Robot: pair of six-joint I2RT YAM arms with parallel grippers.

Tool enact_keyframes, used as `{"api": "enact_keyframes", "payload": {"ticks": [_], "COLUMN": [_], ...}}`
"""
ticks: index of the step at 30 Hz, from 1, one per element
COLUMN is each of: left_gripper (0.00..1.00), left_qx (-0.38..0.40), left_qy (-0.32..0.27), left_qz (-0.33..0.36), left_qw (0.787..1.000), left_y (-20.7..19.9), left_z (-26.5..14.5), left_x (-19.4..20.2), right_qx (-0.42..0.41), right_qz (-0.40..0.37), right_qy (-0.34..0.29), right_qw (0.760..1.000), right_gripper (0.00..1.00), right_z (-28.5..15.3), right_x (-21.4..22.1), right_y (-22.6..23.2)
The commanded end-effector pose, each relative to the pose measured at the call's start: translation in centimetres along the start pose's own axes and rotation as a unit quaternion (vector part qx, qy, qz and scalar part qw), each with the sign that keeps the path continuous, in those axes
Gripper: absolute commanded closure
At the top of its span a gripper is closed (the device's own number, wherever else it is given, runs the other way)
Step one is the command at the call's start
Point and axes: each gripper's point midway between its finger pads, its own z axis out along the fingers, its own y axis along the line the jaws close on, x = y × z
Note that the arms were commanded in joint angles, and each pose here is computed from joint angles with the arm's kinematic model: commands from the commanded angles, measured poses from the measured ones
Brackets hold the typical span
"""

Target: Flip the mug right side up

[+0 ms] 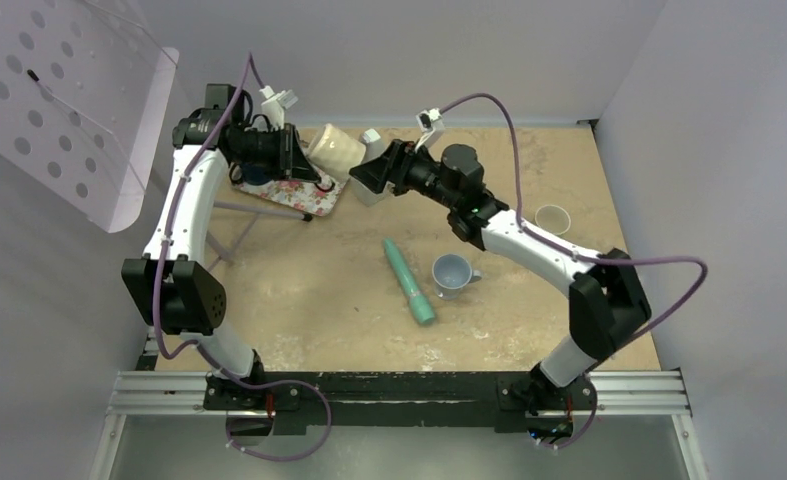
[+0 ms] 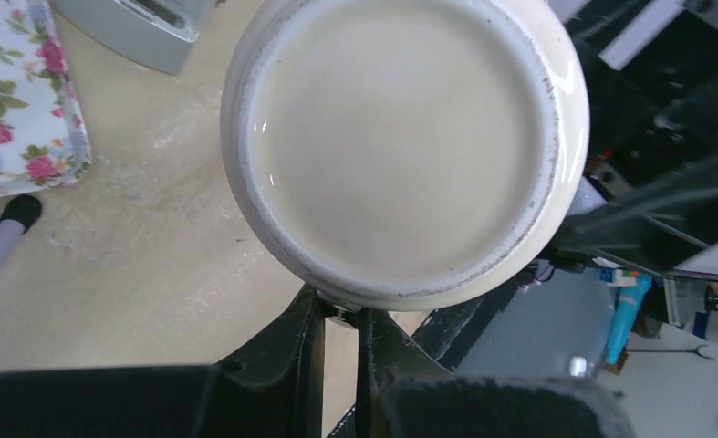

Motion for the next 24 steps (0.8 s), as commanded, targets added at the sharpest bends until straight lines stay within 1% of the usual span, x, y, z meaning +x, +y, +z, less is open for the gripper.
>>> {"api": "enact_keyframes", "payload": {"ticks": [1, 5, 8, 9, 10, 12, 13, 14, 15, 17, 18, 19, 20, 22, 24], "left_gripper": [1.0, 1.0, 1.0, 1.0, 1.0, 1.0, 1.0, 0.91, 0.64, 0.2, 0.07, 0.02, 0.0, 0.0, 0.0], "left_qx": [0.092, 0.113, 0.125, 0.13, 0.134, 0.141, 0.142, 0.137, 0.127, 0.088, 0.067, 0.047, 0.028, -0.016, -0.074], "left_qy": [-0.025, -0.008, 0.007, 0.011, 0.017, 0.027, 0.033, 0.036, 0.039, 0.044, 0.045, 0.045, 0.043, 0.039, 0.03], "left_qz": [0.019, 0.009, -0.004, -0.002, 0.0, 0.015, 0.022, 0.03, 0.038, 0.059, 0.069, 0.079, 0.089, 0.099, 0.108], "left_qw": [0.995, 0.994, 0.992, 0.991, 0.991, 0.989, 0.989, 0.989, 0.99, 0.993, 0.994, 0.995, 0.995, 0.994, 0.991], "left_y": [-5.8, -6.2, -6.2, -6.3, -6.4, -6.6, -6.6, -6.5, -6.3, -5.2, -4.7, -4.1, -3.5, -1.9, 0.3], "left_z": [-2.3, -1.7, -1.4, -1.4, -1.5, -1.8, -2.0, -2.1, -2.3, -2.6, -2.8, -2.9, -3.1, -3.1, -3.0], "left_x": [-0.9, 0.4, 1.5, 1.9, 2.3, 3.2, 3.6, 3.8, 4.0, 4.0, 3.8, 3.6, 3.3, 2.5, 1.4], "right_qx": [-0.124, -0.192, -0.227, -0.233, -0.236, -0.225, -0.216, -0.196, -0.177, -0.12, -0.08, -0.028, 0.017, 0.116, 0.2], "right_qz": [0.026, 0.032, 0.015, 0.006, -0.004, -0.017, -0.024, -0.032, -0.044, -0.074, -0.091, -0.11, -0.13, -0.165, -0.188], "right_qy": [-0.035, -0.055, -0.074, -0.077, -0.08, -0.079, -0.078, -0.072, -0.066, -0.051, -0.044, -0.032, -0.026, 0.019, 0.049], "right_qw": [0.991, 0.979, 0.971, 0.969, 0.968, 0.971, 0.973, 0.978, 0.981, 0.989, 0.992, 0.993, 0.991, 0.979, 0.96], "right_gripper": [0.23, 0.36, 0.49, 0.55, 0.62, 0.79, 0.98, 1.0, 1.0, 1.0, 1.0, 1.0, 1.0, 1.0, 1.0], "right_z": [2.1, 2.9, 2.7, 2.6, 2.3, 2.0, 1.8, 1.8, 1.7, 1.3, 1.0, 0.5, -0.2, -2.2, -4.3], "right_x": [-2.4, -3.8, -5.1, -5.3, -5.4, -5.5, -5.5, -5.4, -5.4, -5.5, -5.9, -6.0, -6.6, -6.2, -7.1], "right_y": [4.3, 6.6, 8.2, 8.5, 8.8, 8.6, 8.5, 8.0, 7.6, 6.3, 5.5, 4.1, 3.0, -0.2, -2.5]}}
